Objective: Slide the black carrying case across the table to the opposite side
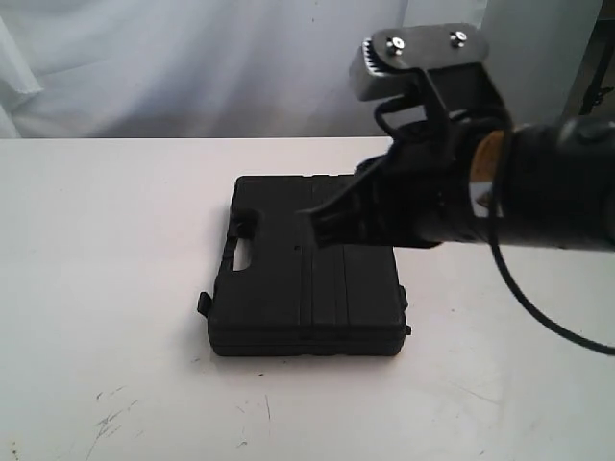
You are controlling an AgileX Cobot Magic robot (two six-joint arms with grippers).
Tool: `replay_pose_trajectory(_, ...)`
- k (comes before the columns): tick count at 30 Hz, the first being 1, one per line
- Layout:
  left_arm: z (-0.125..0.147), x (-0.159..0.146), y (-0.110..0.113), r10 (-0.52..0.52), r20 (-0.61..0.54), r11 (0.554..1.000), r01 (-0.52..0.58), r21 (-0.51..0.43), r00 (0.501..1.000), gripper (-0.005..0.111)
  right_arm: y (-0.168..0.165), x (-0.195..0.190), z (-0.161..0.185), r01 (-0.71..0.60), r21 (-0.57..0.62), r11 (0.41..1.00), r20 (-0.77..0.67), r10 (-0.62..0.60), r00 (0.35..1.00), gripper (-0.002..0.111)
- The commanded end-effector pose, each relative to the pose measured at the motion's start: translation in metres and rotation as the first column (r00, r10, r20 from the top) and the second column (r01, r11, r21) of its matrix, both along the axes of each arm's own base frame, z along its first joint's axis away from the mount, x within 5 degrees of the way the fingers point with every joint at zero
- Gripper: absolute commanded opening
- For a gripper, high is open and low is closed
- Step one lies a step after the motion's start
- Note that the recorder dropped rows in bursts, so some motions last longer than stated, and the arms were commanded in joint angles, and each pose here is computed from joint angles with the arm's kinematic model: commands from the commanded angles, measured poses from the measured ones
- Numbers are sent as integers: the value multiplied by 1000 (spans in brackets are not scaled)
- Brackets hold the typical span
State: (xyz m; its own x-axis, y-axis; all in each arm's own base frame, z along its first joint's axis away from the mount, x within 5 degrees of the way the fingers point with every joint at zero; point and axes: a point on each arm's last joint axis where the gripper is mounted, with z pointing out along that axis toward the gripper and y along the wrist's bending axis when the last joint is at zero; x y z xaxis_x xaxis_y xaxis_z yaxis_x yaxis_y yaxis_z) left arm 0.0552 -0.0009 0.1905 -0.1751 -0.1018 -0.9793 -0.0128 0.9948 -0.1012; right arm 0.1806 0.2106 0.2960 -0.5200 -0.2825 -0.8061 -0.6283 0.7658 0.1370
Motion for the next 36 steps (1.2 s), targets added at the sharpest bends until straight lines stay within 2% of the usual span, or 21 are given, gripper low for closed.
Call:
replay_pose_trajectory(1, -1, 0, 0, 2, -2, 1000, -2, -5, 1000, 0, -20, -16, -6, 23, 25, 999, -39, -22, 999, 0)
replay_pose_trajectory(7, -1, 0, 0, 2, -2, 1000, -2, -5, 1000, 0, -26, -22, -7, 31, 41, 999, -55, -28, 998, 0)
replay_pose_trajectory(12, -1, 0, 0, 2, -2, 1000, -2, -5, 1000, 0, -29, -20, -6, -28, -57, 998, 64, 31, 997, 0)
replay_pose_trajectory(16, -1, 0, 0, 2, -2, 1000, -2, -5, 1000, 0, -48, -26, 6, -10, -29, 1000, 141, 14, 990, 0)
replay_pose_trajectory(20, -1, 0, 0, 2, -2, 1000, -2, -5, 1000, 0, -82, -33, 10, 75, 14, 997, 179, -76, 981, 0)
replay_pose_trajectory(25, -1, 0, 0, 2, -2, 1000, -2, -5, 1000, 0, -133, -49, -4, 236, 67, 969, 225, -245, 943, 0)
replay_pose_trajectory(31, -1, 0, 0, 2, -2, 1000, -2, -5, 1000, 0, -181, -82, -29, 422, 152, 894, 292, -449, 845, 0)
replay_pose_trajectory(36, -1, 0, 0, 2, -2, 1000, -2, -5, 1000, 0, -201, -109, -52, 500, 228, 835, 355, -550, 756, 0)
